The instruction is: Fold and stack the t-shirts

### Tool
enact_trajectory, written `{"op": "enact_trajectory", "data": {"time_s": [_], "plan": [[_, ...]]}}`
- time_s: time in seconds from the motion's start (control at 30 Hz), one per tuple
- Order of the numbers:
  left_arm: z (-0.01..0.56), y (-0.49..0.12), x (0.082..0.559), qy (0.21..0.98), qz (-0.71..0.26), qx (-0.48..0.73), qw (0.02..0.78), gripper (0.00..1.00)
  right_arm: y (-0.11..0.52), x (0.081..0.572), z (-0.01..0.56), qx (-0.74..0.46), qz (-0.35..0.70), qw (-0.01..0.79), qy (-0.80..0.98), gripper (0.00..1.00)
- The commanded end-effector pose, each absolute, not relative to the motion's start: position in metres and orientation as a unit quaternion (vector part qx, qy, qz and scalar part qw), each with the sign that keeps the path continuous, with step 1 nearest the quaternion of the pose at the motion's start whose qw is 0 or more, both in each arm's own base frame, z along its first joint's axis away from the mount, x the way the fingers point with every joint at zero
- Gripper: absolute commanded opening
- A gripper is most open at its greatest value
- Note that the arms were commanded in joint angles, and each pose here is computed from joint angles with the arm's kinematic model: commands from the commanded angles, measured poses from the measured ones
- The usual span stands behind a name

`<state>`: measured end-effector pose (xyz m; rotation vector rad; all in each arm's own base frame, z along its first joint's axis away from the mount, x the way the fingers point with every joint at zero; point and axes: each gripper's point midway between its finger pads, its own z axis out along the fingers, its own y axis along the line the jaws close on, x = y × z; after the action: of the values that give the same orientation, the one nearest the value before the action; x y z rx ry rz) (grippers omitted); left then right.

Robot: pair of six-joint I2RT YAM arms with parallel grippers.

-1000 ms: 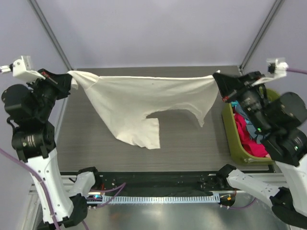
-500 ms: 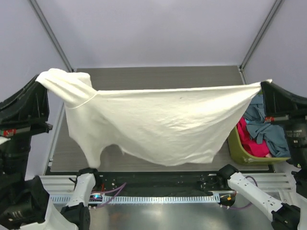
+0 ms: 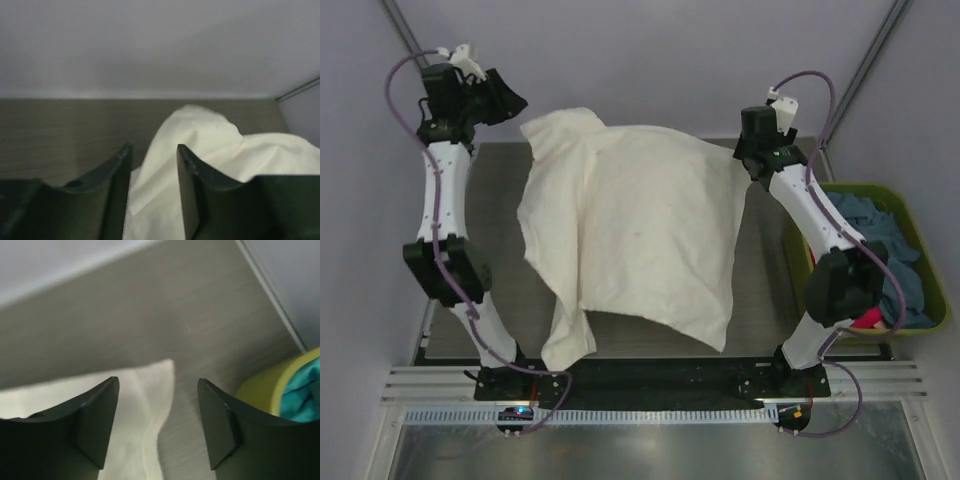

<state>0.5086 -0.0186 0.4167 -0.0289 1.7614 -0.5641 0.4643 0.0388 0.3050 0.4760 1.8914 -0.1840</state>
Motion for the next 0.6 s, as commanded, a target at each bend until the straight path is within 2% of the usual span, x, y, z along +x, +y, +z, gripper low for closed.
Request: {"op": "enact_trajectory", "data": {"time_s": [0.0,0.03,0.1,0.13,0.3,0.33,0.4,0.43,0.57], "plan": [[0.343,-0.037,0.537,0.828,-0.215,-0.009,0.517,0.51,0.022,0.480,0.291,0.226,-0.092,0.529,0.813,0.74],[0.334,-0.051,0.539,0.837,-0.215,-0.004,0.504,0.61,0.024,0.486,0.292,0.222,-0.088,0.530,0.813,0.92],[0.312,-0.046,0.546,0.853,-0.166,-0.017,0.494,0.75,0.031,0.491,0.289,0.210,-0.076,0.528,0.820,0.97],[0.305,-0.043,0.544,0.862,-0.144,-0.023,0.486,0.77,0.035,0.491,0.286,0.202,-0.068,0.527,0.823,0.98],[0.264,-0.045,0.526,0.886,-0.115,-0.080,0.442,0.78,0.076,0.481,0.270,0.166,0.012,0.520,0.838,0.99],[0.246,-0.046,0.519,0.886,-0.123,-0.104,0.434,0.77,0.109,0.468,0.230,0.146,0.065,0.478,0.864,0.99],[0.233,-0.049,0.517,0.889,-0.127,-0.108,0.427,0.77,0.125,0.466,0.224,0.135,0.085,0.473,0.867,1.00],[0.214,-0.052,0.513,0.894,-0.130,-0.123,0.411,0.77,0.132,0.460,0.202,0.130,0.093,0.451,0.878,1.00],[0.168,-0.067,0.518,0.909,-0.147,-0.149,0.360,0.73,0.186,0.444,0.162,0.101,0.199,0.389,0.894,1.00]]}}
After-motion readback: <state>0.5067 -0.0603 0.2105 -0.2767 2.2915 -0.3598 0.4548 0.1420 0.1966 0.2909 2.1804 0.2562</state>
